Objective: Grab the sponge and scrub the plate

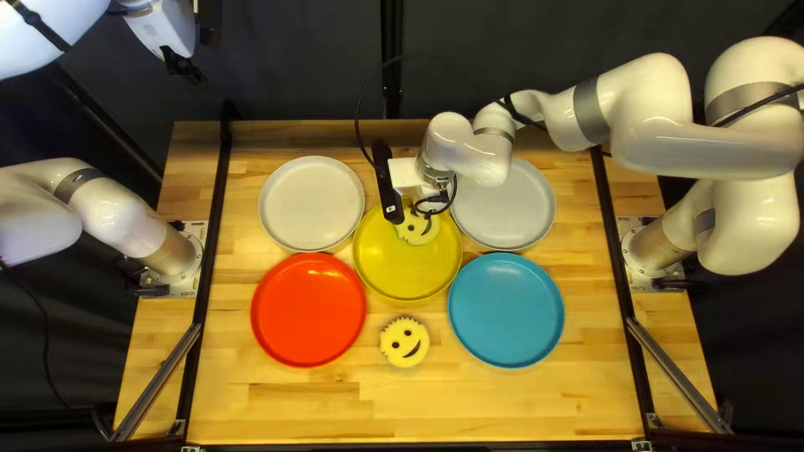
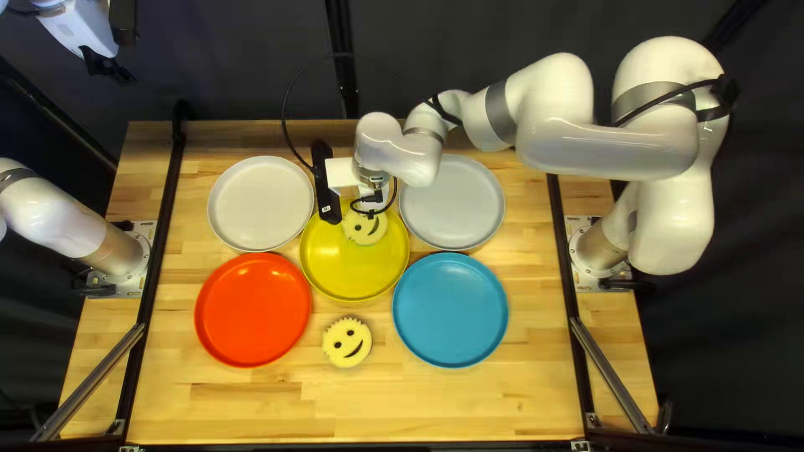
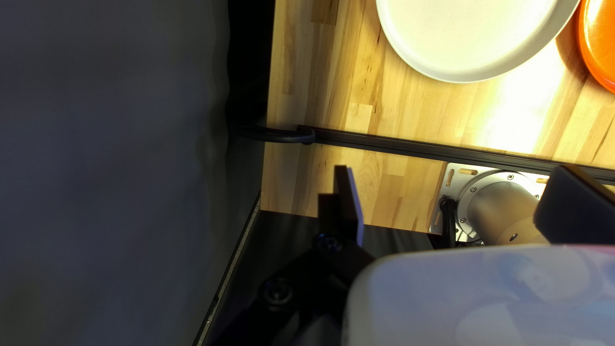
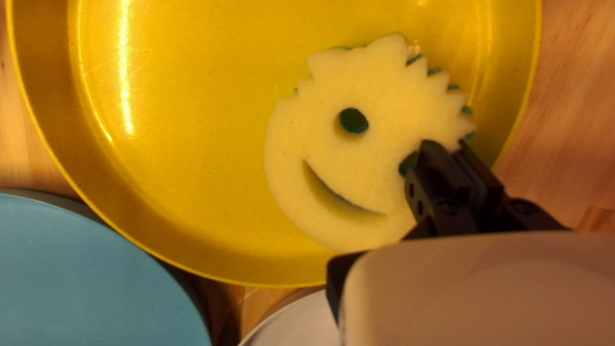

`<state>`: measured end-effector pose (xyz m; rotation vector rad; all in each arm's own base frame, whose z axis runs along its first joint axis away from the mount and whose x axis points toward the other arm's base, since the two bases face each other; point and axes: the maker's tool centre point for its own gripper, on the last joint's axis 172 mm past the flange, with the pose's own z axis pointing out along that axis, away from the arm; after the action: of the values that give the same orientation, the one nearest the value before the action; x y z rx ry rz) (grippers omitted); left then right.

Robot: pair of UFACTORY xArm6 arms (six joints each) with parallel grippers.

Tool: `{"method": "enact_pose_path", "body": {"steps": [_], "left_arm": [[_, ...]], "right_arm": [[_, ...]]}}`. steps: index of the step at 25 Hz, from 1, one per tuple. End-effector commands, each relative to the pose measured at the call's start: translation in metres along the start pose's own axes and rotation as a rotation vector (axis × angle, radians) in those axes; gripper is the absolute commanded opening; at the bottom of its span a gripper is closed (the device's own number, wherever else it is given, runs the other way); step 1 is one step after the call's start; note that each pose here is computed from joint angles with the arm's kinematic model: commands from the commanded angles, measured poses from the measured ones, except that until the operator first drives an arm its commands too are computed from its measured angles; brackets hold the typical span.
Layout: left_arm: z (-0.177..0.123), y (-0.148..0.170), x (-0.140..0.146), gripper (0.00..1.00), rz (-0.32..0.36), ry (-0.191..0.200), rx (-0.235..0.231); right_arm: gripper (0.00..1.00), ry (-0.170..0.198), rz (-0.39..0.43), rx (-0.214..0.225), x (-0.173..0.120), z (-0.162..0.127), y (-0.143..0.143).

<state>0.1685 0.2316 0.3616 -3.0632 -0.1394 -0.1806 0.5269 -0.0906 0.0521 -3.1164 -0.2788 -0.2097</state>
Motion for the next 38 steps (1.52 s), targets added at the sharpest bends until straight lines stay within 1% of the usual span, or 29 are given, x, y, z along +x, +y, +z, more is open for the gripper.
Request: {"method": "enact_pose_path", "body": {"steps": [1, 7, 11, 12, 14, 16, 19, 23, 25, 29, 34, 38], "left_arm": [[0.000, 0.000, 0.000, 1.00, 0.000, 0.000, 0.000], [0.000, 0.000, 0.000, 1.00, 0.000, 0.000, 0.000], [0.000, 0.000, 0.000, 1.00, 0.000, 0.000, 0.000], [0.000, 0.000, 0.000, 1.00, 0.000, 0.000, 0.000], [0.000, 0.000, 0.000, 1.00, 0.000, 0.000, 0.000], [0.000, 0.000, 0.000, 1.00, 0.000, 0.000, 0.000], [0.000, 0.000, 0.000, 1.00, 0.000, 0.000, 0.000], [0.000, 0.000, 0.000, 1.00, 0.000, 0.000, 0.000], [0.000, 0.000, 0.000, 1.00, 0.000, 0.000, 0.000], [0.000, 0.000, 0.000, 1.00, 0.000, 0.000, 0.000], [0.000, 0.000, 0.000, 1.00, 0.000, 0.000, 0.000], [0.000, 0.000, 0.000, 1.00, 0.000, 0.000, 0.000]], "right_arm": [[0.00, -0.002, -0.001, -0.001, 0.003, 0.001, -0.008], [0.00, 0.000, -0.027, 0.009, 0.013, 0.006, -0.032], [0.00, 0.004, -0.057, 0.012, 0.023, 0.012, -0.057], [0.00, 0.005, -0.061, 0.012, 0.024, 0.012, -0.058], [0.00, 0.002, -0.081, 0.009, 0.031, 0.017, -0.073], [0.00, 0.001, -0.096, 0.003, 0.038, 0.015, -0.083], [0.00, 0.003, -0.114, -0.009, 0.044, 0.008, -0.094], [0.00, 0.002, -0.138, -0.024, 0.057, 0.008, -0.108], [0.00, 0.000, -0.145, -0.028, 0.064, 0.010, -0.108], [0.00, -0.011, -0.145, -0.028, 0.072, 0.012, -0.086], [0.00, -0.030, -0.133, -0.015, 0.072, 0.017, -0.058], [0.00, -0.043, -0.121, -0.007, 0.070, 0.019, -0.044]]}}
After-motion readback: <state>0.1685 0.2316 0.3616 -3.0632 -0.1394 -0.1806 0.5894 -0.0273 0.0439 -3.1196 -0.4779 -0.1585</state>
